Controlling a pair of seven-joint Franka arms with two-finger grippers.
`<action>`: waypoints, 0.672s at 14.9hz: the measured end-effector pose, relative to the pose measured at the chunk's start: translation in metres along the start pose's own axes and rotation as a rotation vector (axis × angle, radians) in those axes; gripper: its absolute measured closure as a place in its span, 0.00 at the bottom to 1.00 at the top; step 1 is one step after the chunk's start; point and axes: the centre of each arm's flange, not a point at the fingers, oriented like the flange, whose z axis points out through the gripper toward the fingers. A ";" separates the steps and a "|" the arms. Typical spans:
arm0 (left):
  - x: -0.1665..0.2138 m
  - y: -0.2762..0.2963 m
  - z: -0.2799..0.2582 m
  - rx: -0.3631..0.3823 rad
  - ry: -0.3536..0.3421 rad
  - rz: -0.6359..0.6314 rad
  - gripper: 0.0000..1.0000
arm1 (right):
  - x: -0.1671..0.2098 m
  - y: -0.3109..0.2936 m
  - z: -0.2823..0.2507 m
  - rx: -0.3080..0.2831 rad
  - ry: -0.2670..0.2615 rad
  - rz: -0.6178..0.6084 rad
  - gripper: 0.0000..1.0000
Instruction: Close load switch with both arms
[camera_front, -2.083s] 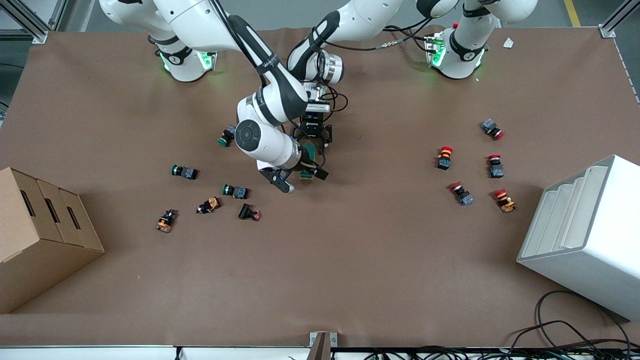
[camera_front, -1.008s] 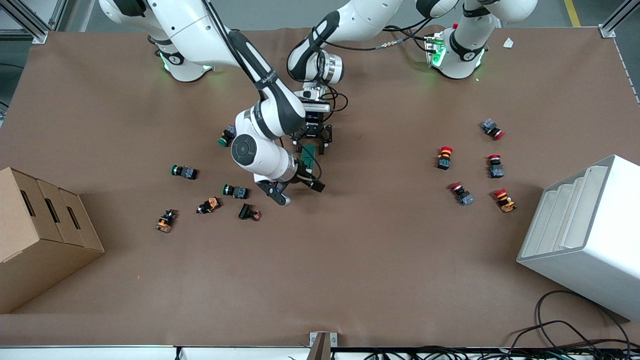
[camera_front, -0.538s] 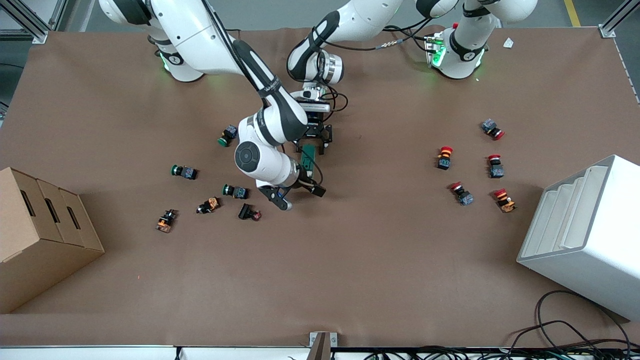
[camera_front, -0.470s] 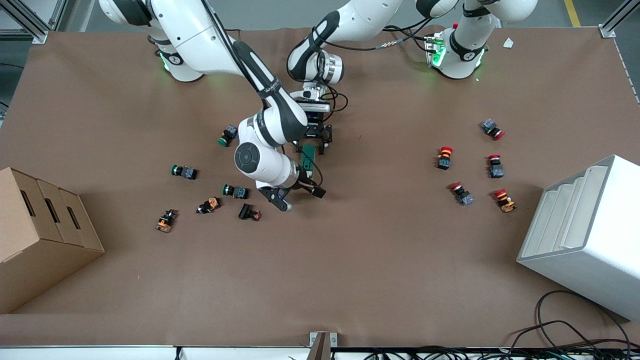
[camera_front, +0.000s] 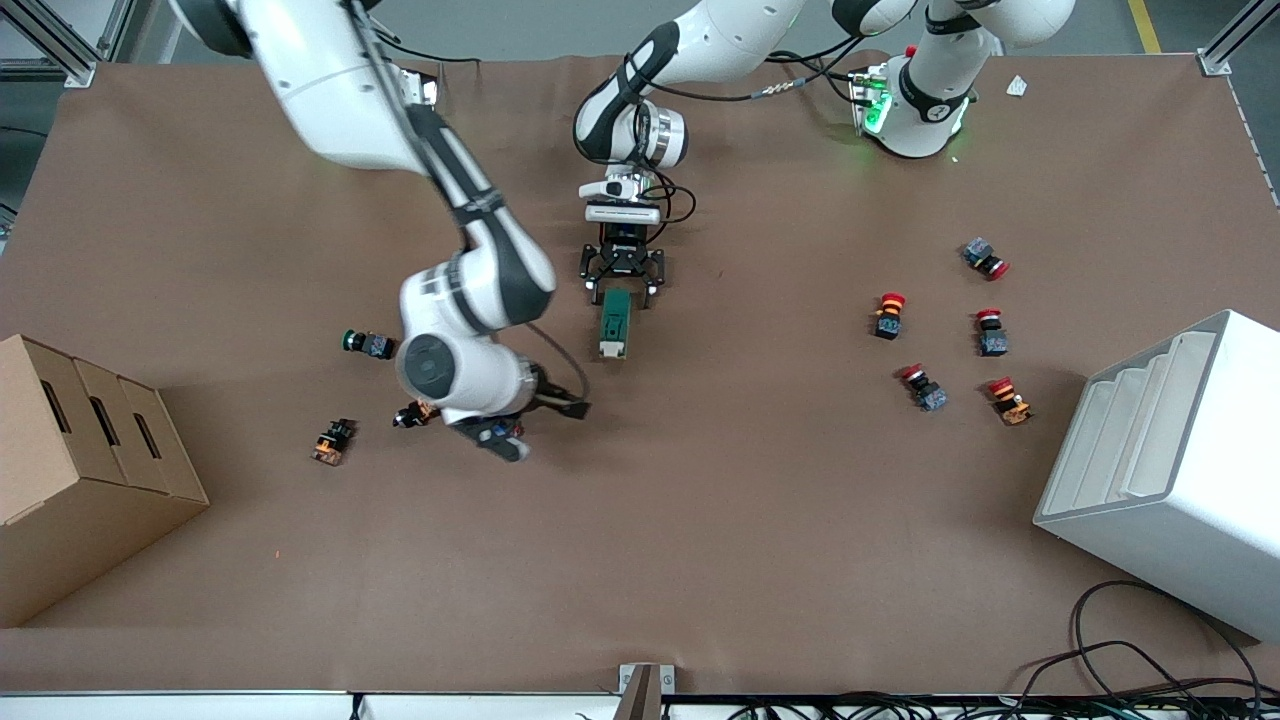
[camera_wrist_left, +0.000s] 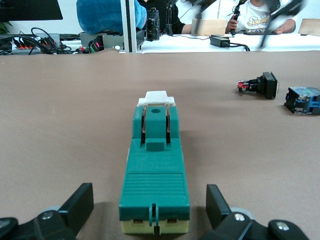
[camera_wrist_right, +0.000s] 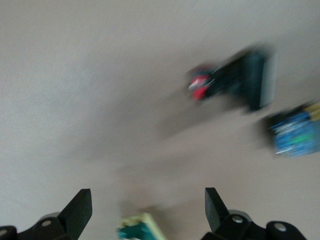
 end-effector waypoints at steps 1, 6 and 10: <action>0.000 0.000 0.000 0.000 0.000 0.000 0.00 | 0.013 0.021 -0.028 -0.017 -0.006 -0.044 0.00; 0.001 0.001 0.000 0.002 -0.002 -0.004 0.02 | 0.050 0.132 -0.155 -0.175 0.033 -0.252 0.00; 0.012 0.013 0.002 0.057 -0.062 -0.031 0.01 | 0.065 0.220 -0.238 -0.236 0.077 -0.416 0.00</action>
